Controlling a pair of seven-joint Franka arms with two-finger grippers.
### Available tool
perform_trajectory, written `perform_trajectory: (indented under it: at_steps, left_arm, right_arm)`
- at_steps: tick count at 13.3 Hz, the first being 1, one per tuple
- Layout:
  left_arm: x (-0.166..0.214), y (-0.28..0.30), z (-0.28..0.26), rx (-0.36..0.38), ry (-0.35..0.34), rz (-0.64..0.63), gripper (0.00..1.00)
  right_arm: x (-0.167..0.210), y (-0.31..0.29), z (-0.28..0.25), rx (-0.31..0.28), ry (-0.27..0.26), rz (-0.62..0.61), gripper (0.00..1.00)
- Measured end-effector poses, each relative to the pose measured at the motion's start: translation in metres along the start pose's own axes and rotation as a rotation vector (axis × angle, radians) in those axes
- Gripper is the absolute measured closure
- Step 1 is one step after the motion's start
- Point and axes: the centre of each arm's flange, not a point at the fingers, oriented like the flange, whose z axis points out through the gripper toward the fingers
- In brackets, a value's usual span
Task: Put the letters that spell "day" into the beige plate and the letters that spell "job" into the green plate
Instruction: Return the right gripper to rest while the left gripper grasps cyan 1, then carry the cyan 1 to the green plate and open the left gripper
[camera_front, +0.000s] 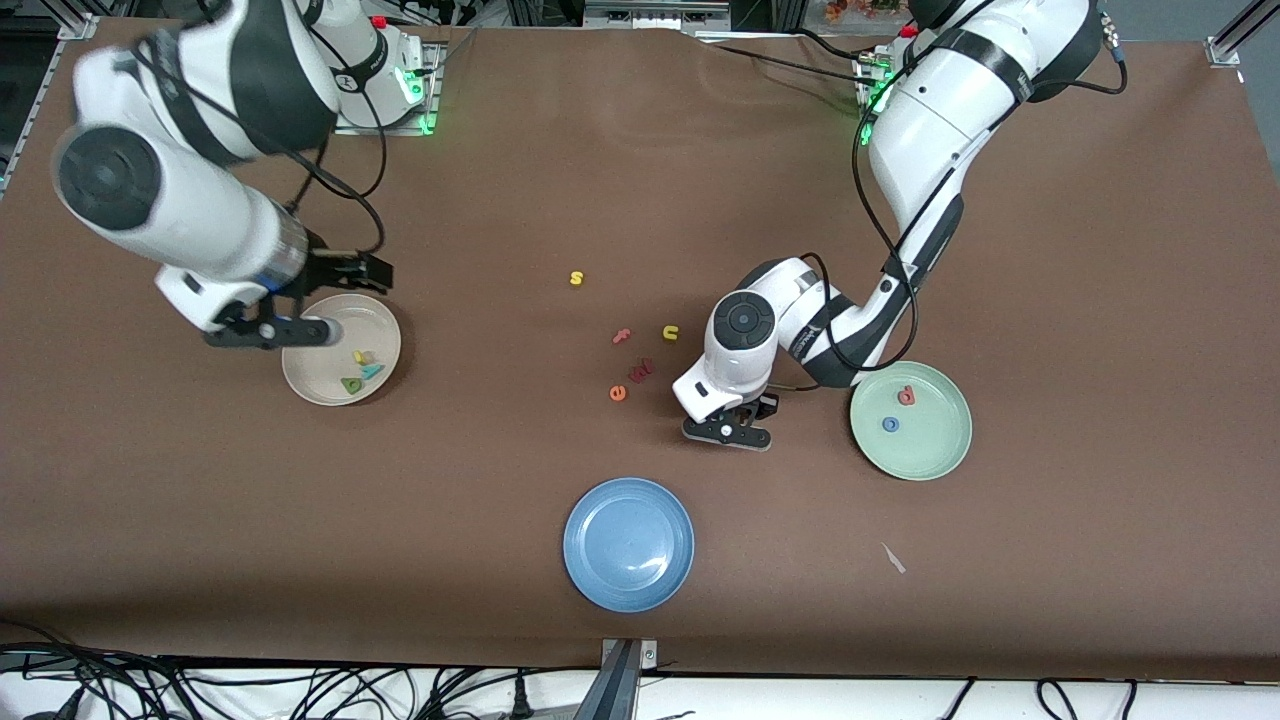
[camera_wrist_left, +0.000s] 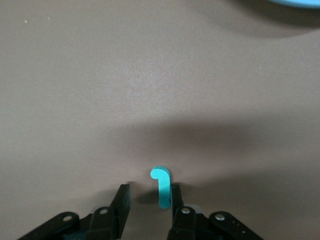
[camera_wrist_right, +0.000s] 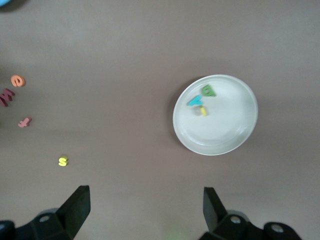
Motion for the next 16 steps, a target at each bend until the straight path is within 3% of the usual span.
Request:
perform_trajectory:
  at_steps: [3, 7, 14, 16]
  left_arm:
    - [0.001, 0.002, 0.002, -0.012, 0.011, -0.001, 0.93]
    - [0.004, 0.000, 0.000, -0.022, 0.026, -0.005, 0.92]
    - [0.029, -0.037, -0.039, -0.029, 0.025, -0.094, 0.92]
    - [0.031, -0.044, -0.048, -0.020, 0.020, -0.104, 0.92]
  right_arm:
    - [-0.019, 0.032, -0.044, 0.026, 0.059, 0.035, 0.00]
    - [-0.037, 0.083, -0.071, 0.033, 0.063, 0.098, 0.00]
    - [-0.036, 0.122, -0.072, 0.027, 0.064, 0.031, 0.00]
    - [-0.034, 0.124, -0.071, -0.001, 0.073, 0.024, 0.00]
